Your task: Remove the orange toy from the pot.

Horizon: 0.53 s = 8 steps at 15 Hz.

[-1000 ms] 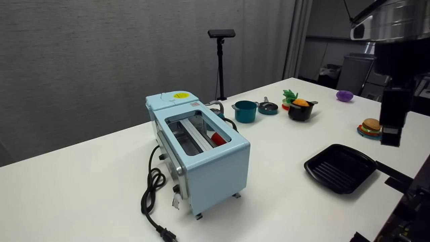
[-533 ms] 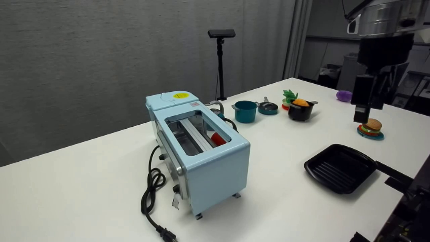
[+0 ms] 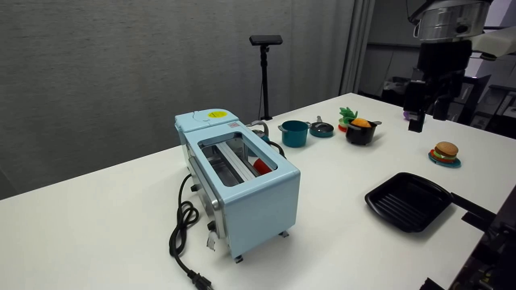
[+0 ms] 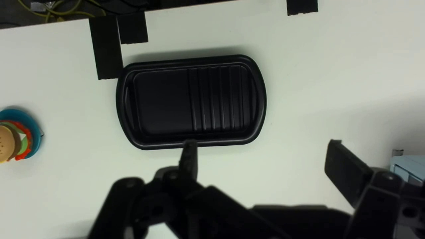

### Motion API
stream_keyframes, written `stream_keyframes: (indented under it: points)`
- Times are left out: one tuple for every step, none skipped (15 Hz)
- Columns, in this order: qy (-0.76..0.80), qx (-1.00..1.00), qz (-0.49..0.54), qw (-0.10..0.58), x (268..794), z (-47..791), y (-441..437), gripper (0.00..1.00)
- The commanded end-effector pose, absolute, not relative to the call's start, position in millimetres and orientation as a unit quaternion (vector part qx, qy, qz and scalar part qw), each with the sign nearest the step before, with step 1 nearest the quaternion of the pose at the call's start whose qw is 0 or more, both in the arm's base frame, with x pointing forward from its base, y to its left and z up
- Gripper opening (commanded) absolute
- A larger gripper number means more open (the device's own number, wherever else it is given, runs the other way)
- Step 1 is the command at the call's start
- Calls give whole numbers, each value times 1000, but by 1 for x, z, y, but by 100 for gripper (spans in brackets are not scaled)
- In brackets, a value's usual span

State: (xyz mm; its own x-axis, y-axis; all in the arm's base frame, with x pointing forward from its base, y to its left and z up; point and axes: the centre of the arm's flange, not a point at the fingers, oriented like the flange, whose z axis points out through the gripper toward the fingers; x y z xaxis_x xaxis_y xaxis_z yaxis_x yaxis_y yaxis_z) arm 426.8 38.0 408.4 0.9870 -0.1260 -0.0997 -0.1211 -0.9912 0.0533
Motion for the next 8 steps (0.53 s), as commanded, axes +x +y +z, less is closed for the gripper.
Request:
stream_keyframes:
  points:
    - [-61,997,-52,24,427,408,39,100]
    - [-60,997,-52,24,427,408,40,100]
    - [-60,997,-52,24,426,408,40,100]
    - [-60,997,-52,24,426,408,40,100]
    - [-60,997,-52,24,426,408,40,100]
    - [-60,997,-52,24,426,408,40,100]
    - [-60,997,-52,24,426,408,40,100]
    - [-70,996,-47,28,430,406,37,100]
